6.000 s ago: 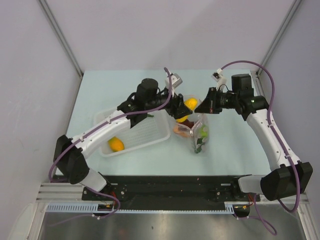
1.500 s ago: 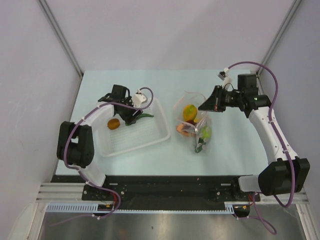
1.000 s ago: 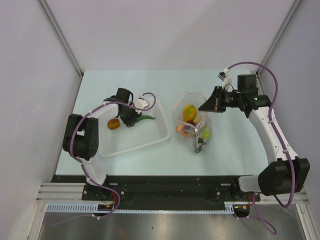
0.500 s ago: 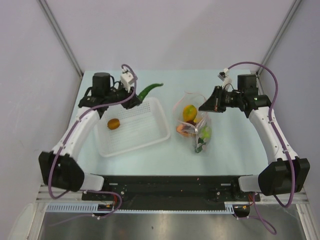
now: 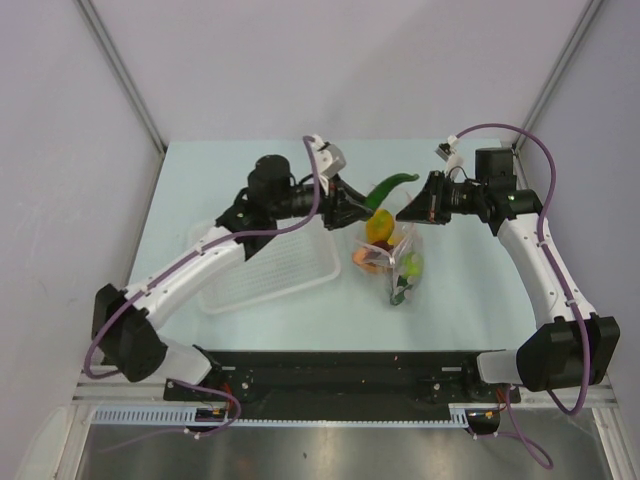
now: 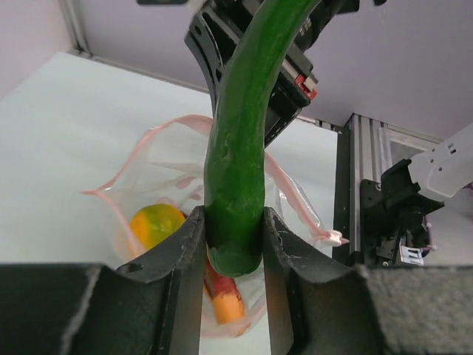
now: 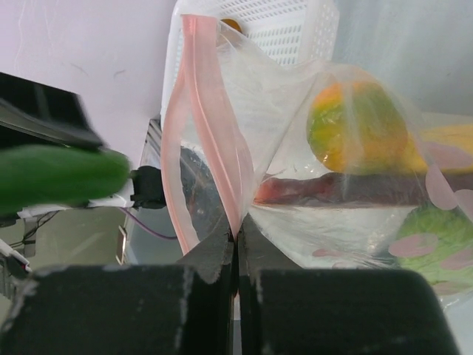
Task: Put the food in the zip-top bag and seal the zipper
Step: Place the fake vegetable in the zipper food storage bag.
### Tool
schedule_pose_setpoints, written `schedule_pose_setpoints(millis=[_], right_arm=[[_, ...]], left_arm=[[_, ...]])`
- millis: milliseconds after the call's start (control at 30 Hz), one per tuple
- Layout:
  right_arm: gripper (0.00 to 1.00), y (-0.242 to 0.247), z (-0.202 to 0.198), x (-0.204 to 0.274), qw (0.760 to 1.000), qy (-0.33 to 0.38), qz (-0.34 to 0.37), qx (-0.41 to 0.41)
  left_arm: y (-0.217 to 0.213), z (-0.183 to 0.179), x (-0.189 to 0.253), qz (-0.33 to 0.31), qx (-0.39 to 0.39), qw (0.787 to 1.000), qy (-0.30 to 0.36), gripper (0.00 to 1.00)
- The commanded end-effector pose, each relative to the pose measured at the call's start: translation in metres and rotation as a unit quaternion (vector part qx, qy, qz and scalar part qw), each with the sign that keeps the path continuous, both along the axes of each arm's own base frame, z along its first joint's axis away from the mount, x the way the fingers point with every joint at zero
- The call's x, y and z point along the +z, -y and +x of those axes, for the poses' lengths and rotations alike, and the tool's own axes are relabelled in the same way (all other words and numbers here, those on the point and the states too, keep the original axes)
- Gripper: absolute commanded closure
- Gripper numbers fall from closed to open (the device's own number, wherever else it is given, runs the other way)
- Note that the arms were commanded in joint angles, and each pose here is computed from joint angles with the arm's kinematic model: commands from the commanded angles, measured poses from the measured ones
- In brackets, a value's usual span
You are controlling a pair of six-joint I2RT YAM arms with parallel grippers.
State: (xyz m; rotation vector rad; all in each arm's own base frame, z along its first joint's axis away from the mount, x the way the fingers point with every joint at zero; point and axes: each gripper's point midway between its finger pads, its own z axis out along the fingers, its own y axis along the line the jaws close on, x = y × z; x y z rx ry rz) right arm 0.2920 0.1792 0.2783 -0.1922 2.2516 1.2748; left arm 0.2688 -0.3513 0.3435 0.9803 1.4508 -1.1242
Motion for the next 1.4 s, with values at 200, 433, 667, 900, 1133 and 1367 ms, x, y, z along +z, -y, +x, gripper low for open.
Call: schedule_pose_setpoints(millis=[200,433,667,900,1133,1367], right_arm=[[1.00,-0.004,-0.007,0.029,0.999,0.038,0.025,0.016],[1.00,0.000,-0.008,0.027,0.999,0.035,0.024,0.016],[1.00,0.002,-0.006,0.029,0.999,0.038,0.027,0.020],[1.00,0.008,-0.003,0.037,0.998,0.043,0.044,0.023],[1.00,0.002,-0.004,0.046,0.995,0.081,0.044,0.042],[1.00,-0.016,-0.024,0.052,0.989,0.117,0.023,0.088]], left_arm=[[0.059,0.008,-0.031,0.005,-0.013,0.999,-0.052,0.92],[0.057,-0.001,-0.054,0.068,-0.032,0.994,-0.077,0.33],[0.039,-0.009,-0.040,0.094,-0.031,0.994,-0.044,0.07],[-0.035,-0.002,0.020,0.050,0.022,0.998,-0.018,0.02],[-0.093,0.016,0.011,0.094,0.095,0.991,0.030,0.09],[-0.084,0.007,0.019,0.082,0.075,0.994,0.012,0.31]])
